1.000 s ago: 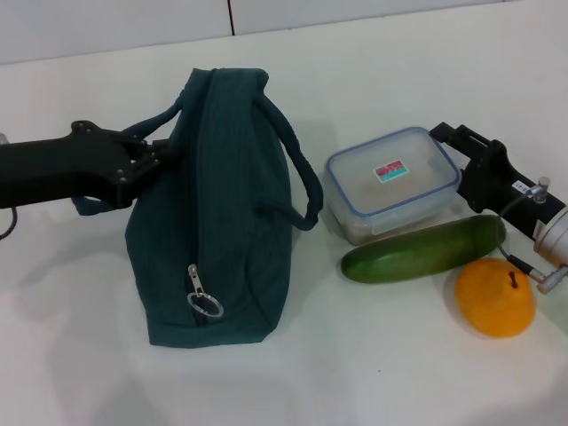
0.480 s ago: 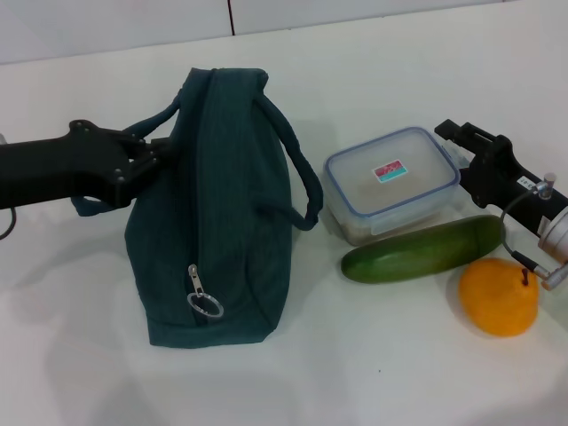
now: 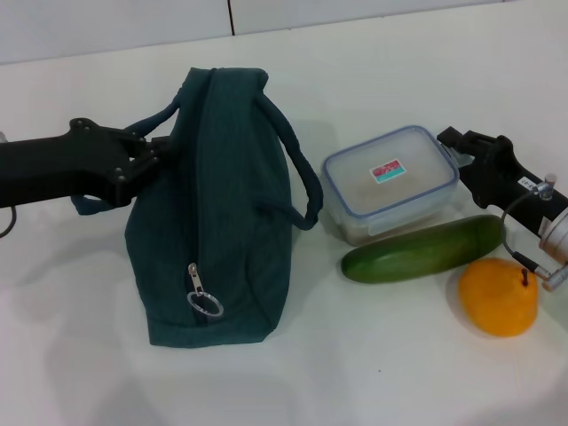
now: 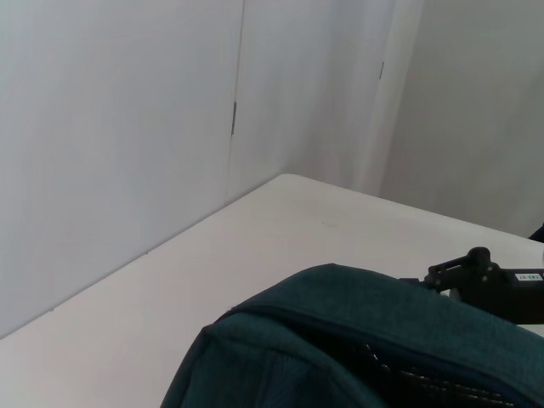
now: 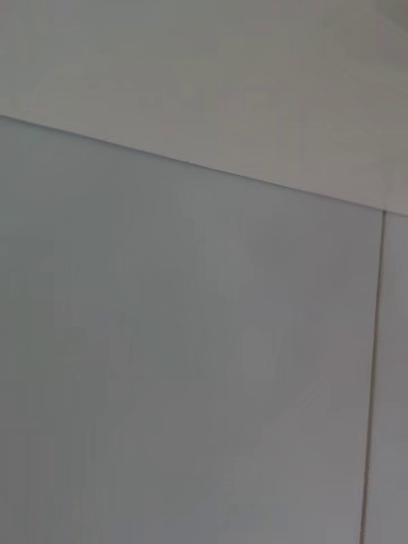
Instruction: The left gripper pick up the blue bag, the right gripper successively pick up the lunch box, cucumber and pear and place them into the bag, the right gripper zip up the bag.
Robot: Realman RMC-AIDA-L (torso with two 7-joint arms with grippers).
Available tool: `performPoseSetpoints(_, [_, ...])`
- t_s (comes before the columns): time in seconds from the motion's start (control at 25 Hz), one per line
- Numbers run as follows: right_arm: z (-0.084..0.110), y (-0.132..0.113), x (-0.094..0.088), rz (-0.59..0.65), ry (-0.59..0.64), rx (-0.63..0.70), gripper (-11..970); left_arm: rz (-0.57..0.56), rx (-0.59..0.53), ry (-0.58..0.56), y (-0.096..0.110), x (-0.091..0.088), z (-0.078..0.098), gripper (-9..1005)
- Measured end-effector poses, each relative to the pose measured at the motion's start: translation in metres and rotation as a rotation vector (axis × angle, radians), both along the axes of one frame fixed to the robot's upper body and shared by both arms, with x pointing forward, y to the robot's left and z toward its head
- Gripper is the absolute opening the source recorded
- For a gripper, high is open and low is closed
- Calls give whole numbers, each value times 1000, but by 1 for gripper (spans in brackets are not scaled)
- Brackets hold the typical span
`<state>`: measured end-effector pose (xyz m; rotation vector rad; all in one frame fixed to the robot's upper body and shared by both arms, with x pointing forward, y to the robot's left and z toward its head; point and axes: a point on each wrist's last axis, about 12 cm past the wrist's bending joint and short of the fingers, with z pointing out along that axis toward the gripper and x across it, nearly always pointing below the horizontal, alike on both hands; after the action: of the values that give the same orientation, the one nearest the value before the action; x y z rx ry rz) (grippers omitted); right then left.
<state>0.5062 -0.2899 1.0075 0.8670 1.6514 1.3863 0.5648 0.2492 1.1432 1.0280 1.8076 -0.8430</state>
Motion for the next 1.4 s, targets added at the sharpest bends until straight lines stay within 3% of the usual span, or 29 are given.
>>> performPoseSetpoints(0.44, [9,-4,2,21,-111,-83,102,-10,5,-18,0,-1,0,47])
performPoseSetpoints(0.88, [29,-21,5,35,-302,-224,97,-32,-52,-70,2,-7,2,47])
performPoseSetpoints(1.16, [64,-30,12,104,-558,-324,112,-42,-79,-79,2,-12,-2,47])
performPoseSetpoints(1.4, [95,-31,18,138,-761,-331,125,-54,-97,-60,-2,-14,-6,46])
